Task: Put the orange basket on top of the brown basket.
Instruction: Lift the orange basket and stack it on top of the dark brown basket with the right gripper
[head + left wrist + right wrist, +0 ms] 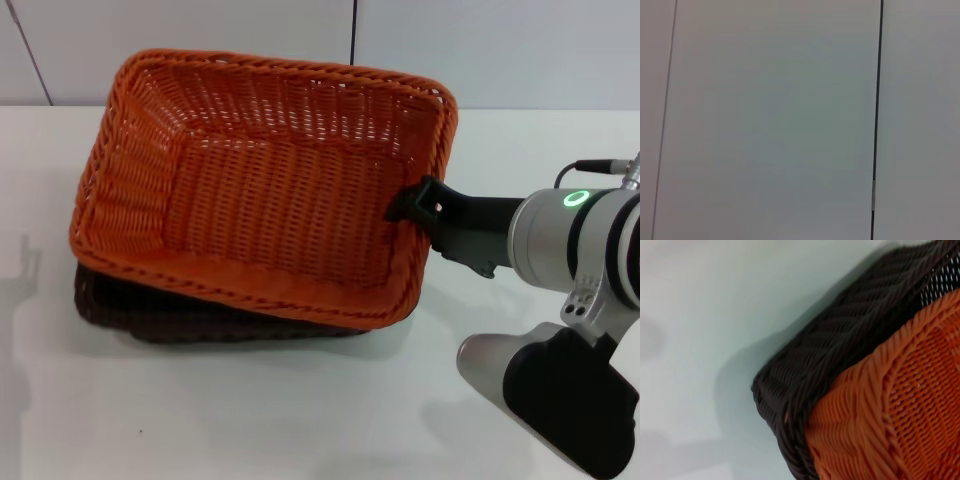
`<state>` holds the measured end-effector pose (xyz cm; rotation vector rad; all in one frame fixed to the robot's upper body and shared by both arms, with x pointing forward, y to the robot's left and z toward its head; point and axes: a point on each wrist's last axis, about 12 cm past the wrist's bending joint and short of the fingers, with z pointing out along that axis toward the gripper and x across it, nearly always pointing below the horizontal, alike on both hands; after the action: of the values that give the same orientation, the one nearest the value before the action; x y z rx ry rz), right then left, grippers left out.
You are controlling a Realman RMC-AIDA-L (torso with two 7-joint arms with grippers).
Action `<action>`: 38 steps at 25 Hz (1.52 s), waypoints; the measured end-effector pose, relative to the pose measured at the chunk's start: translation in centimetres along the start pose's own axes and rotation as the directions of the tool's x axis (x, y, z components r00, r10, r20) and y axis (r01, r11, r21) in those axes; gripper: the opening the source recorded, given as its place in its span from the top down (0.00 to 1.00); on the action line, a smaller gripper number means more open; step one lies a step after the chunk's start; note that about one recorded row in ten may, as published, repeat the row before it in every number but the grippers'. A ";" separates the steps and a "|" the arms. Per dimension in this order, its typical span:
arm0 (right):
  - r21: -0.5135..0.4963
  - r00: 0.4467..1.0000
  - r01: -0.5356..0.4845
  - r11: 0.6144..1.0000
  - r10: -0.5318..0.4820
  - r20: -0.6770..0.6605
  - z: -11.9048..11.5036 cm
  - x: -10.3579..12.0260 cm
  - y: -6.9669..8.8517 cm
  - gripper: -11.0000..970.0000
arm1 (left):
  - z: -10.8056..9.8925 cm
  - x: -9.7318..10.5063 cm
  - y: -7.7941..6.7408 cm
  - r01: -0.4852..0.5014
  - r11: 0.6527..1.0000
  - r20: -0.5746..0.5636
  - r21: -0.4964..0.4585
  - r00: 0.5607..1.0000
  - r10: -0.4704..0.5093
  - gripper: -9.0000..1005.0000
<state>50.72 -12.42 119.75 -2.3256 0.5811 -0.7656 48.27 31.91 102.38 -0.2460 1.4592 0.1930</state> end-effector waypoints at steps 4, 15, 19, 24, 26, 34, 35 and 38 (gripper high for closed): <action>0.007 1.000 -0.010 1.000 0.010 -0.002 -0.2 -0.1 0.1 0.61 | -0.1 0.0 -0.1 -0.001 1.000 0.001 0.005 1.000 0.001 0.20; 0.055 0.998 -0.063 0.997 0.062 0.012 -2.1 -2.0 0.6 0.37 | -0.2 0.1 -0.3 -0.006 1.000 -0.003 0.022 1.000 0.006 0.20; 0.049 0.998 -0.055 0.997 0.053 0.036 -2.1 -3.3 0.8 0.36 | -0.3 0.1 -0.3 -0.008 1.000 -0.005 0.027 1.000 0.008 0.20; 0.048 0.997 -0.069 0.996 0.067 0.039 -2.3 -3.6 1.1 0.36 | -0.5 0.2 -0.5 -0.015 0.999 -0.009 0.044 1.000 0.015 0.20; 0.052 0.997 -0.066 0.996 0.064 0.046 -2.3 -3.9 1.1 0.36 | -0.5 0.3 -0.5 -0.015 0.999 -0.012 0.046 1.000 0.016 0.20; 0.139 0.997 -0.076 0.987 0.074 0.020 -2.4 -3.8 0.4 0.36 | -0.7 0.4 -0.7 -0.015 0.998 -0.017 0.055 1.000 0.016 0.20; 0.141 0.997 -0.079 0.987 0.078 0.017 -2.4 -3.7 0.4 0.36 | -0.7 0.4 -0.7 -0.015 0.998 -0.017 0.055 1.000 0.016 0.20; 0.133 0.996 -0.091 0.987 0.088 0.023 -2.4 -4.0 0.7 0.36 | -0.8 0.5 -0.6 -0.017 0.998 -0.022 0.054 1.000 0.018 0.20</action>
<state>46.12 -11.66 119.37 -2.1660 0.6033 -0.7198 47.77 31.08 101.88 -0.1922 1.4869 0.1651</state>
